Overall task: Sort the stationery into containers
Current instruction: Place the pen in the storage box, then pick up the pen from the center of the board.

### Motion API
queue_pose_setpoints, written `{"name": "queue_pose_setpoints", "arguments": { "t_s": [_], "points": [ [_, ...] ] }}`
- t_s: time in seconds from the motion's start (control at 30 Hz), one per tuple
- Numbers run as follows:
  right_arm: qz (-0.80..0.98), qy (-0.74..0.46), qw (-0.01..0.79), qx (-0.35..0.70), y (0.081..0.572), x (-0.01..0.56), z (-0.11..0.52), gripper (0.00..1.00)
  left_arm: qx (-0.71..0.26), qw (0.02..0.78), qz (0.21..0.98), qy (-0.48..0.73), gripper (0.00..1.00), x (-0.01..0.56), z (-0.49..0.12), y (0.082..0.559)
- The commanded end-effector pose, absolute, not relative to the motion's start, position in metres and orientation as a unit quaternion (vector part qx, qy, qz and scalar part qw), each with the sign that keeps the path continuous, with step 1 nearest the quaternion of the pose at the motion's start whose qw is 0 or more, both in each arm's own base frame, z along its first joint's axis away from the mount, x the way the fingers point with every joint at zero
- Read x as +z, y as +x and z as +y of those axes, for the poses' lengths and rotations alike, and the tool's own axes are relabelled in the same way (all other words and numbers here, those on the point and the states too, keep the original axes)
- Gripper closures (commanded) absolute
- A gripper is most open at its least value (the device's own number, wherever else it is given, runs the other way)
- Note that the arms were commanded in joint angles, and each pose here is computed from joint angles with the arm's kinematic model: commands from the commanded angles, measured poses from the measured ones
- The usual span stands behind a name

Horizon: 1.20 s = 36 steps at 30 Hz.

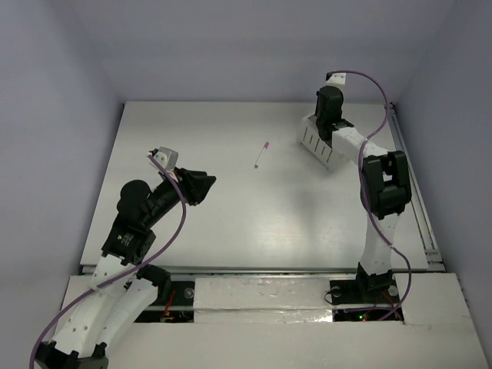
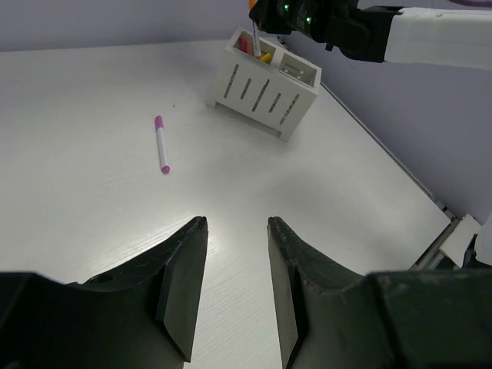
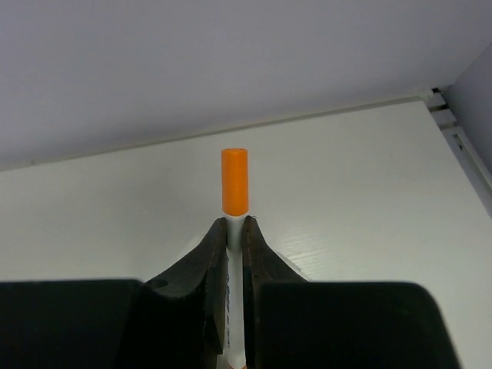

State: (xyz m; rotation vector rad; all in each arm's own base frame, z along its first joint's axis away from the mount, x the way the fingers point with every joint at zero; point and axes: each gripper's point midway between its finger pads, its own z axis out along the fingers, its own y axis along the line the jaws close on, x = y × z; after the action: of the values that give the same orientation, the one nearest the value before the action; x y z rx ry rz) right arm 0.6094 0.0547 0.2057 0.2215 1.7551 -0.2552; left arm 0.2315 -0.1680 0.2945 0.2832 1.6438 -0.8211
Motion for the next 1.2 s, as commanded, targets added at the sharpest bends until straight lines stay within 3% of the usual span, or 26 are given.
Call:
{"name": "queue_pose_setpoints", "arguments": {
  "t_s": [0.0, 0.03, 0.23, 0.4, 0.43, 0.5, 0.53, 0.57, 0.73, 0.83, 0.87, 0.97, 1.17],
  "points": [
    [0.736, 0.112, 0.662, -0.085, 0.601, 0.244, 0.057, 0.89, -0.356, 0.623, 0.685, 0.128, 0.66, 0.312, -0.167, 0.231],
    [0.737, 0.111, 0.661, -0.087, 0.6, 0.241, 0.056, 0.87, -0.355, 0.621, 0.687, 0.127, 0.66, 0.31, -0.166, 0.231],
    [0.726, 0.113, 0.675, -0.07, 0.589, 0.263, 0.057, 0.48, -0.357, 0.625, 0.683, 0.127, 0.66, 0.313, -0.166, 0.229],
    [0.711, 0.101, 0.696, -0.014, 0.575, 0.304, 0.083, 0.44, -0.362, 0.622, 0.682, 0.131, 0.66, 0.312, -0.168, 0.228],
    [0.708, 0.094, 0.7, 0.001, 0.569, 0.313, 0.096, 0.46, -0.36, 0.624, 0.682, 0.129, 0.66, 0.313, -0.167, 0.229],
    [0.711, 0.082, 0.698, 0.021, 0.564, 0.316, 0.115, 0.63, -0.356, 0.623, 0.685, 0.126, 0.66, 0.312, -0.166, 0.231],
    [0.722, 0.073, 0.688, 0.031, 0.561, 0.311, 0.126, 0.75, -0.358, 0.619, 0.687, 0.127, 0.66, 0.309, -0.167, 0.231],
    [0.732, 0.053, 0.677, 0.056, 0.555, 0.304, 0.152, 0.98, -0.361, 0.618, 0.687, 0.13, 0.66, 0.309, -0.169, 0.23],
    [0.798, 0.014, 0.591, 0.116, 0.532, 0.235, 0.234, 1.0, -0.355, 0.623, 0.686, 0.125, 0.66, 0.31, -0.166, 0.23],
    [0.831, 0.008, 0.542, 0.126, 0.524, 0.187, 0.267, 0.75, -0.363, 0.621, 0.683, 0.132, 0.66, 0.311, -0.168, 0.228],
    [0.841, 0.009, 0.526, 0.124, 0.528, 0.168, 0.272, 0.53, -0.362, 0.623, 0.681, 0.13, 0.66, 0.312, -0.167, 0.227],
    [0.865, 0.006, 0.489, 0.115, 0.528, 0.144, 0.287, 0.33, -0.356, 0.623, 0.684, 0.127, 0.66, 0.311, -0.166, 0.229],
    [0.895, 0.009, 0.438, 0.085, 0.532, 0.082, 0.289, 0.34, -0.358, 0.626, 0.681, 0.129, 0.66, 0.313, -0.166, 0.227]
  ]
}}
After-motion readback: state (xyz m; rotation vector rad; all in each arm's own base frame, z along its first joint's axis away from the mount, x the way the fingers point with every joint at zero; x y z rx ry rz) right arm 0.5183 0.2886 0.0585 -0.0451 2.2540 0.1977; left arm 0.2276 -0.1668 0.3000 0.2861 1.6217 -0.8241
